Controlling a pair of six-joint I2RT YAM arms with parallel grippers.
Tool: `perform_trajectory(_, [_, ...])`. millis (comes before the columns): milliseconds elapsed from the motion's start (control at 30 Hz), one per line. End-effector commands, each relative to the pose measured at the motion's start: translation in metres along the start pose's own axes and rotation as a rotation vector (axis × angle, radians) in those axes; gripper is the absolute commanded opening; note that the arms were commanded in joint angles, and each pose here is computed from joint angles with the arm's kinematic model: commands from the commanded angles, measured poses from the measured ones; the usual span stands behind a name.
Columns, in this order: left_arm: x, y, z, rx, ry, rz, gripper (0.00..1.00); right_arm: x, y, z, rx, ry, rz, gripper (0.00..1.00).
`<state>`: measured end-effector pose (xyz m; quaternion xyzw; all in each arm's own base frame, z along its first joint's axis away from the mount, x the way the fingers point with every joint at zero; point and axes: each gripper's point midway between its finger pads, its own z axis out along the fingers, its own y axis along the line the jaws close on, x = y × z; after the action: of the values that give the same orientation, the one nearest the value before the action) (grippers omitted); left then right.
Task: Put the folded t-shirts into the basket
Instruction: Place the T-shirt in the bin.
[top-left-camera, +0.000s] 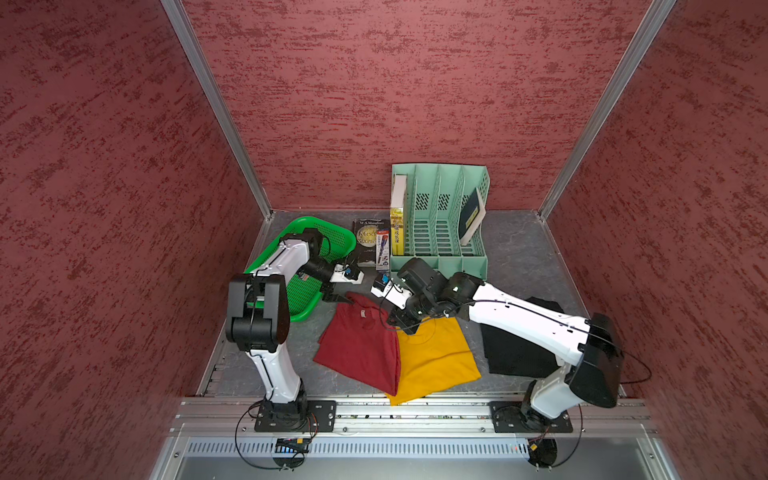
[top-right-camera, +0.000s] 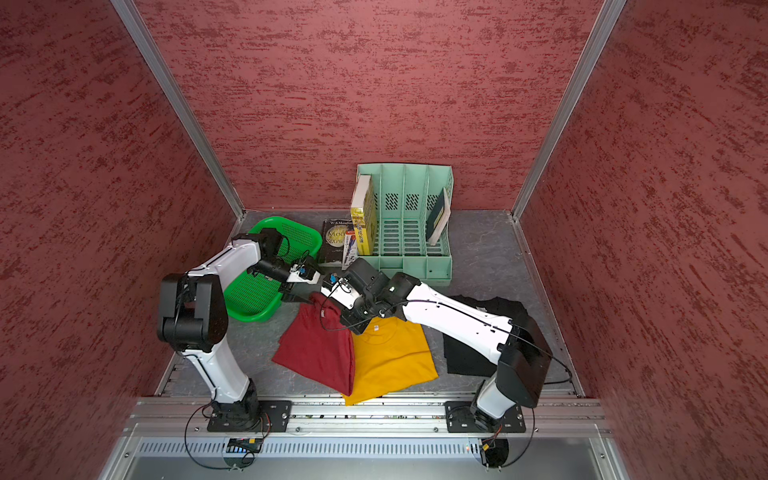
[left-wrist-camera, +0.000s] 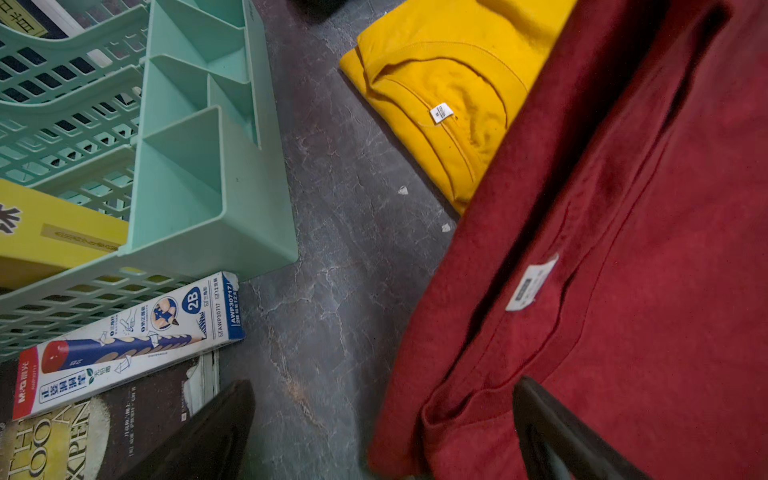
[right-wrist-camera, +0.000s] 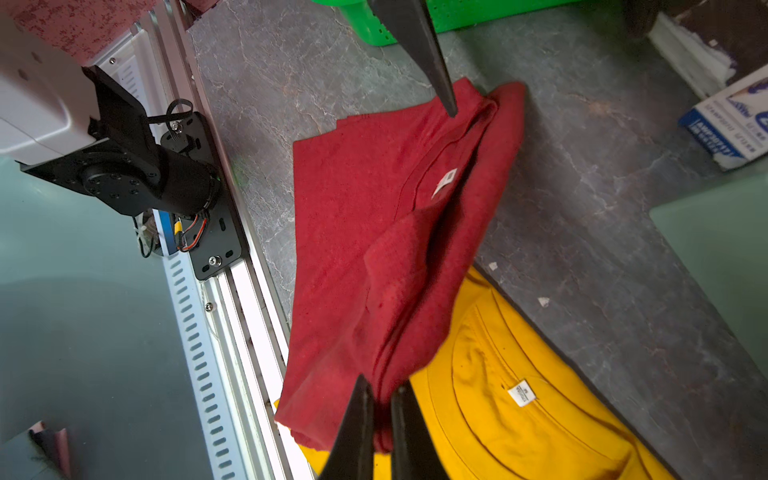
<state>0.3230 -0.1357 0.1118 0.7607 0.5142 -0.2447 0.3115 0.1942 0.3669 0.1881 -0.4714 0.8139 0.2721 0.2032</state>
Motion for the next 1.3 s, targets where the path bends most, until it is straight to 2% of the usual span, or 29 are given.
perform_trajectory(0, [0.002,-0.006,0.005,0.048,0.004,0.127,1.0,-0.024,0.002,-0.017,0.009,-0.131,-0.072,0.0])
perform_trajectory(100, [0.017,-0.017,0.016,0.117,0.05,0.156,1.0,-0.026,0.003,-0.021,0.014,-0.152,-0.089,0.0])
perform_trajectory(300, [0.044,-0.025,0.038,0.148,0.131,0.222,1.0,-0.029,0.006,-0.025,0.008,-0.17,-0.111,0.0])
perform_trajectory(400, [0.053,-0.028,0.046,0.163,0.173,0.238,0.97,-0.03,0.007,-0.025,0.0,-0.175,-0.113,0.0])
perform_trajectory(467, [0.053,-0.026,0.048,0.16,0.172,0.237,0.88,-0.03,0.007,-0.026,0.001,-0.177,-0.113,0.0])
perform_trajectory(700, [0.036,-0.027,0.036,0.135,0.163,0.227,0.35,-0.027,0.0,-0.03,0.05,-0.171,-0.096,0.0])
perform_trajectory(800, [0.024,-0.035,0.024,0.153,0.19,0.205,0.12,-0.031,-0.007,-0.046,0.116,-0.203,-0.083,0.0])
perform_trajectory(900, [0.016,-0.037,0.013,0.127,0.221,0.146,0.01,-0.033,-0.017,-0.056,0.187,-0.215,-0.075,0.0])
perform_trajectory(967, [0.011,-0.041,0.004,0.109,0.251,0.116,0.0,-0.033,-0.024,-0.063,0.236,-0.212,-0.07,0.0])
perform_trajectory(1267, [-0.031,-0.05,-0.056,-0.064,0.398,-0.223,0.0,-0.063,-0.046,-0.079,0.388,-0.214,-0.07,0.0])
